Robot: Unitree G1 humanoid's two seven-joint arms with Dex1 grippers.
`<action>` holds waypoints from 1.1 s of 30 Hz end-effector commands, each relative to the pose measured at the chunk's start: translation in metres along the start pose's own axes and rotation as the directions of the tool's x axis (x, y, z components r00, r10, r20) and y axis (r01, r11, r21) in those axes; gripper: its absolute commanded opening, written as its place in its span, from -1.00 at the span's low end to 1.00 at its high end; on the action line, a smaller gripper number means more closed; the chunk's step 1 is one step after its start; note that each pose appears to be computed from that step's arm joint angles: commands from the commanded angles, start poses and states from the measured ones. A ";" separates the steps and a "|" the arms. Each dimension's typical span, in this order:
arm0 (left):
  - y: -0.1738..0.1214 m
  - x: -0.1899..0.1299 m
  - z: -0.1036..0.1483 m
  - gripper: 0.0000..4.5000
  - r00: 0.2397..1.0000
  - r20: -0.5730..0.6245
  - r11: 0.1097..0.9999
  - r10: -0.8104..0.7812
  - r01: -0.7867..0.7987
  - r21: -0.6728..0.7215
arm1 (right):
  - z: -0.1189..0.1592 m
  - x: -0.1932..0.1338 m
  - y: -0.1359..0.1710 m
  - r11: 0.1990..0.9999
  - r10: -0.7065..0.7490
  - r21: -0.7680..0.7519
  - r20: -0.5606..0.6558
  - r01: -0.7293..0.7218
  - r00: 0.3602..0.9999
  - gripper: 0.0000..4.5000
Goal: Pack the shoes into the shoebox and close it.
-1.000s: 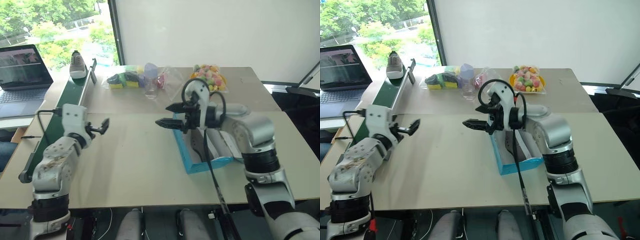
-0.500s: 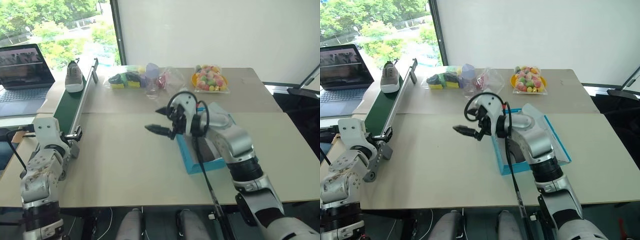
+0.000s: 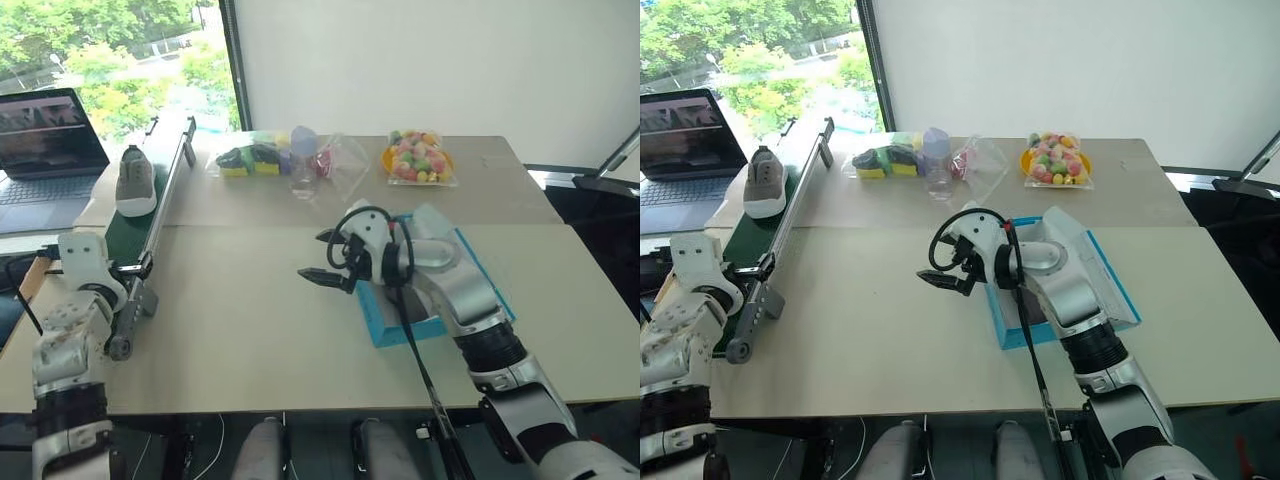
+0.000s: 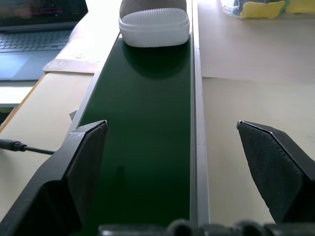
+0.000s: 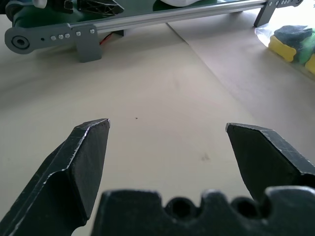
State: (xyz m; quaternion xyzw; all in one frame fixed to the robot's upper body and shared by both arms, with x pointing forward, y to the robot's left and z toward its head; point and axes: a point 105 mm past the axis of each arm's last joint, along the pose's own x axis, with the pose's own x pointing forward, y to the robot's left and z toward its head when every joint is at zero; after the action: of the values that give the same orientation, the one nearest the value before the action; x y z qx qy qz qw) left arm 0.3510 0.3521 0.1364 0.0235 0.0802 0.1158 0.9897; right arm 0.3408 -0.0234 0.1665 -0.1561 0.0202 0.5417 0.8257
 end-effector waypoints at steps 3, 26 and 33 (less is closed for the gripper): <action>0.006 0.010 0.039 1.00 0.997 0.079 0.998 0.010 -0.015 0.062 | 0.013 -0.005 0.000 0.999 -0.023 -0.034 0.037 0.024 0.999 0.99; 0.009 0.019 0.015 0.44 1.000 0.000 0.996 0.025 -0.025 -0.081 | 0.011 -0.008 -0.006 0.998 -0.065 -0.018 0.016 0.065 0.998 1.00; 0.008 0.016 0.033 -0.51 0.996 0.078 0.996 0.033 -0.026 -0.090 | 0.010 -0.007 -0.005 0.998 -0.062 -0.018 0.012 0.063 0.998 1.00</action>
State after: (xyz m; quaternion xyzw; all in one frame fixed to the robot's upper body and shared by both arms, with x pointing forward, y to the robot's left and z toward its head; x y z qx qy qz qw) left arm 0.3674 0.3660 0.1413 -0.0177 0.0859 0.1382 0.9865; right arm 0.3427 -0.0294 0.1645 -0.1543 0.0319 0.5190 0.8402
